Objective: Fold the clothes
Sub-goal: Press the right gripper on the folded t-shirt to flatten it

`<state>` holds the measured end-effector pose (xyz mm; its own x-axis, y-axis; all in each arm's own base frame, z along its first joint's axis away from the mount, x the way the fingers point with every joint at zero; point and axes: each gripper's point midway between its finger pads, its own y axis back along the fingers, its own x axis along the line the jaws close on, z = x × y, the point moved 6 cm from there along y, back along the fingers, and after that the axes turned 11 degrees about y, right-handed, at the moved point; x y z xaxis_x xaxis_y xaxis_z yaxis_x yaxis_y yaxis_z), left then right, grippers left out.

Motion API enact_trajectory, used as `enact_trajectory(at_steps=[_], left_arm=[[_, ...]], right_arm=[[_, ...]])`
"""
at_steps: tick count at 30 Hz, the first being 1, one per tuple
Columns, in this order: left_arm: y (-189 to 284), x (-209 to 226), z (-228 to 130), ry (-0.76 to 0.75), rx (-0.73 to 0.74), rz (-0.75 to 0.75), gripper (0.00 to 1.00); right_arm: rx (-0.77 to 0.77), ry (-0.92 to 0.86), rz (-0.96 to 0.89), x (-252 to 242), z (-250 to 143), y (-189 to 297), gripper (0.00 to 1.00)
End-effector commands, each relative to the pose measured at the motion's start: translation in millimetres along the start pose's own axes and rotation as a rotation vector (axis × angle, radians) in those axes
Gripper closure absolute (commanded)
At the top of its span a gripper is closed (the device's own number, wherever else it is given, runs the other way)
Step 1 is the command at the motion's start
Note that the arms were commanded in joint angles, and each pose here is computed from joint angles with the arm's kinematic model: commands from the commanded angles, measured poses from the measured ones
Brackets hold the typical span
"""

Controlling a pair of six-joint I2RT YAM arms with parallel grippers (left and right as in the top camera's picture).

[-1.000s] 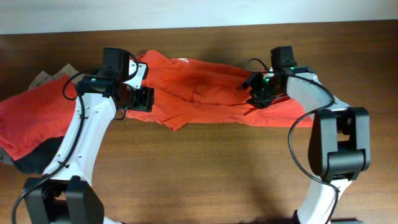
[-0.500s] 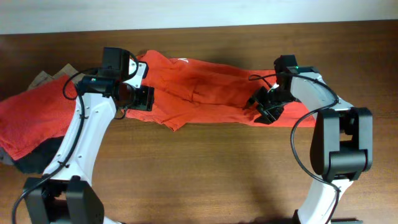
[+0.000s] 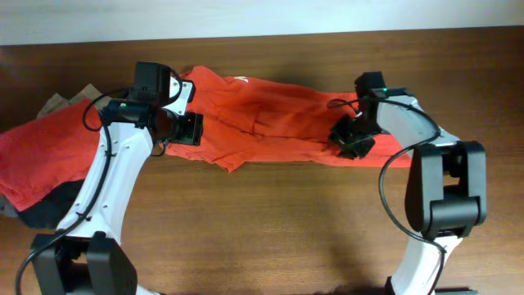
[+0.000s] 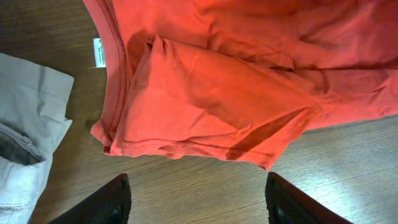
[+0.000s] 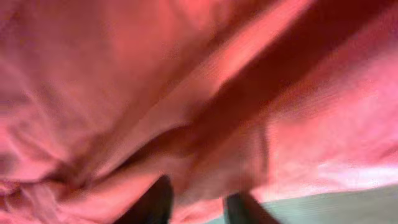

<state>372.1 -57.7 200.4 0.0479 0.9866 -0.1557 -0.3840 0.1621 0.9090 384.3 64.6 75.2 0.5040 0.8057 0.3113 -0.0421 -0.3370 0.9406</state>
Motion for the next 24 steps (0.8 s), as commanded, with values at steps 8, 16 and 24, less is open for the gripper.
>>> enact_trajectory(at_steps=[8,16,24], left_arm=[[8,-1,4,-0.023,-0.021,0.005,0.31],[8,-1,5,-0.024,-0.024,0.005,0.31],[8,-1,5,-0.024,-0.024,0.004,0.31]], right_arm=[[-0.074,-0.013,0.018,14,8,-2,0.96],[-0.199,0.016,0.107,31,31,2,0.96],[-0.314,0.017,0.067,30,47,6,0.81]])
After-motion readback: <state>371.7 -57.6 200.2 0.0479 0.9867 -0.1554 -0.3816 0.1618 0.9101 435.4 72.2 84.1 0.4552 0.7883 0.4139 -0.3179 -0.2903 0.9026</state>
